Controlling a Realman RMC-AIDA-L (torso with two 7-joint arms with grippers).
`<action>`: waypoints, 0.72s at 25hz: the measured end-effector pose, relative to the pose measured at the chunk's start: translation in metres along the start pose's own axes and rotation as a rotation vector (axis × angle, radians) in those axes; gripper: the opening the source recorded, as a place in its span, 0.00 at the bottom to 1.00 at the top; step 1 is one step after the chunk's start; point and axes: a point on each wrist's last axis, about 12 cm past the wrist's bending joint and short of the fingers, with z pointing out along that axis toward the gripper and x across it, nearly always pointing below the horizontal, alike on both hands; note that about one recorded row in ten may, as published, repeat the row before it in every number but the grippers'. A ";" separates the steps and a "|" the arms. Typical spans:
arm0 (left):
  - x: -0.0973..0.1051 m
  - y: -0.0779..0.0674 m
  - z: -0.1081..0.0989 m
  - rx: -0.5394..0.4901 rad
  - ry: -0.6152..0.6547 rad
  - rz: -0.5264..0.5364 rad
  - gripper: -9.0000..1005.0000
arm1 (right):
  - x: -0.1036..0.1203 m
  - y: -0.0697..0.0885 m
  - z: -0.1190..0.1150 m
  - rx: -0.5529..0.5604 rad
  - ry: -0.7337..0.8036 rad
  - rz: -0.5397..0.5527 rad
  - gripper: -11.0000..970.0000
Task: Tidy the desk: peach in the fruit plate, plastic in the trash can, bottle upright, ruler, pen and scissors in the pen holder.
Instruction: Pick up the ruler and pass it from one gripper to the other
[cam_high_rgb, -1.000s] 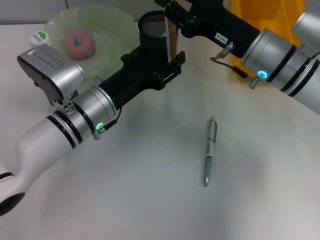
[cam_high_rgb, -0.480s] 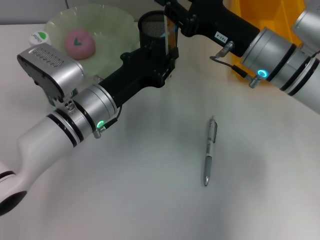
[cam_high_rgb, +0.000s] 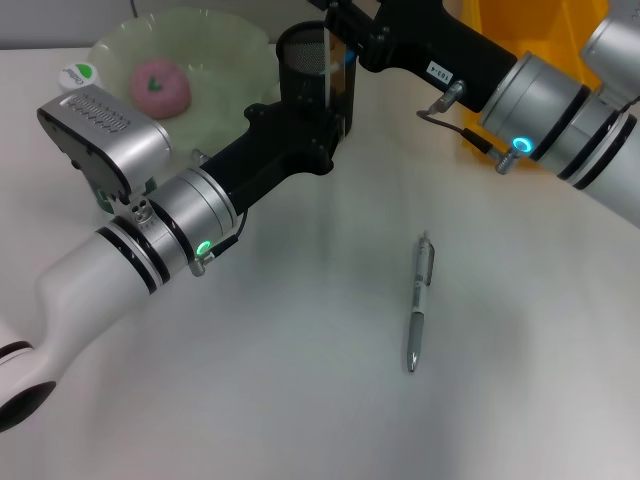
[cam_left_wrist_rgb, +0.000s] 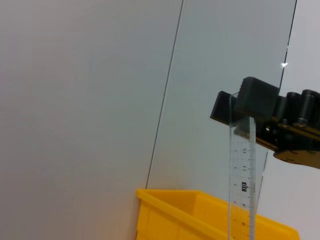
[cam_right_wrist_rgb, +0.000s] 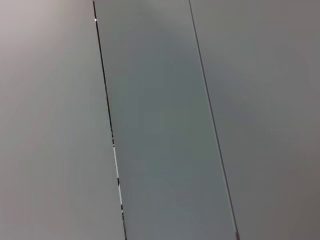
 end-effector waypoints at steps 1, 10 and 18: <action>0.000 0.000 0.000 0.000 0.000 0.000 0.18 | 0.000 0.000 0.000 0.001 -0.001 0.001 0.47; -0.001 -0.002 0.000 0.015 -0.008 0.005 0.05 | 0.000 0.000 0.003 0.000 0.008 -0.002 0.47; -0.001 -0.003 0.000 0.029 -0.010 0.012 0.04 | -0.001 -0.001 0.003 0.003 0.005 0.002 0.48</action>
